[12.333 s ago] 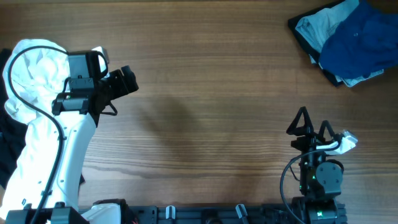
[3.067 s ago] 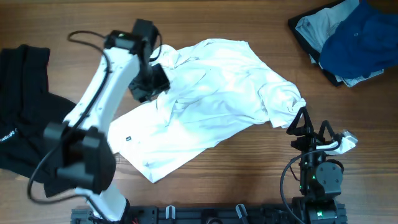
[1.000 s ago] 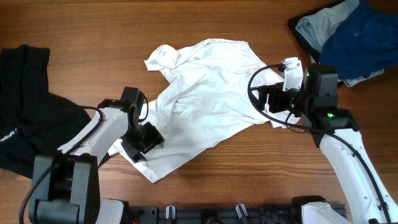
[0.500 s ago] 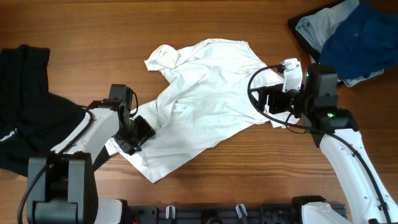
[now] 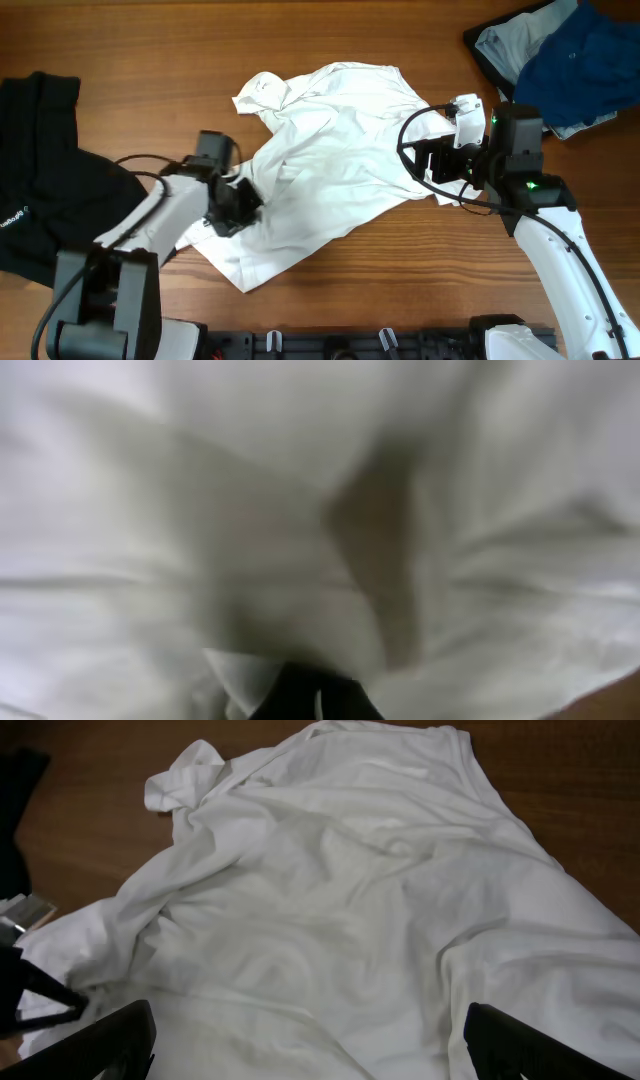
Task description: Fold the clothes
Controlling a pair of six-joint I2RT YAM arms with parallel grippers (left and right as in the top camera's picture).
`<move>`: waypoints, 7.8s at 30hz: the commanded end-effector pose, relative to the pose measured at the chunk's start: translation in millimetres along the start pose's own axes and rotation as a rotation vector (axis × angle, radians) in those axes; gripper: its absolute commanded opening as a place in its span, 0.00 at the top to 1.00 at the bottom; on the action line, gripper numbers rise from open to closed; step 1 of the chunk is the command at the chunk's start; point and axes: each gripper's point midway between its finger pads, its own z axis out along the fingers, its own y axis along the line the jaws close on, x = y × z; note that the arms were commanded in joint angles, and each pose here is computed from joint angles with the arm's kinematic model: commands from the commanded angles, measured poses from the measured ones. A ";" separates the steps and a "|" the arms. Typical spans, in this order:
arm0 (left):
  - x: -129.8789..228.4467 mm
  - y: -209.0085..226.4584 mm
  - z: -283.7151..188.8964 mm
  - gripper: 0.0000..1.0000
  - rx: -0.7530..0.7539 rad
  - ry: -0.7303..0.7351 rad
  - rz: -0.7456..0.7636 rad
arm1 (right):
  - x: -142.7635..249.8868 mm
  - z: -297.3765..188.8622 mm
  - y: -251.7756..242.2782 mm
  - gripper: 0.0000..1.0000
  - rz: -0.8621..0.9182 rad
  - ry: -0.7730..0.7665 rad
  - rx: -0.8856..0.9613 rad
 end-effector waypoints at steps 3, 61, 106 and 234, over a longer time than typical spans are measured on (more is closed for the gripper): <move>42.0 -72.9 -29.4 0.96 0.129 -0.051 0.266 | -11.3 -5.0 3.0 0.00 -0.027 -0.027 0.000; 125.8 -25.7 -47.2 0.88 -0.096 -0.225 0.135 | 124.0 0.4 -103.4 0.11 0.762 0.184 0.224; 151.9 27.4 28.3 0.19 -0.137 0.116 0.133 | 90.8 36.9 -125.7 0.96 0.739 0.055 0.139; -105.1 -163.7 -472.1 0.96 0.278 -1.258 0.348 | -298.1 -233.1 4.9 0.95 -0.097 -0.497 0.493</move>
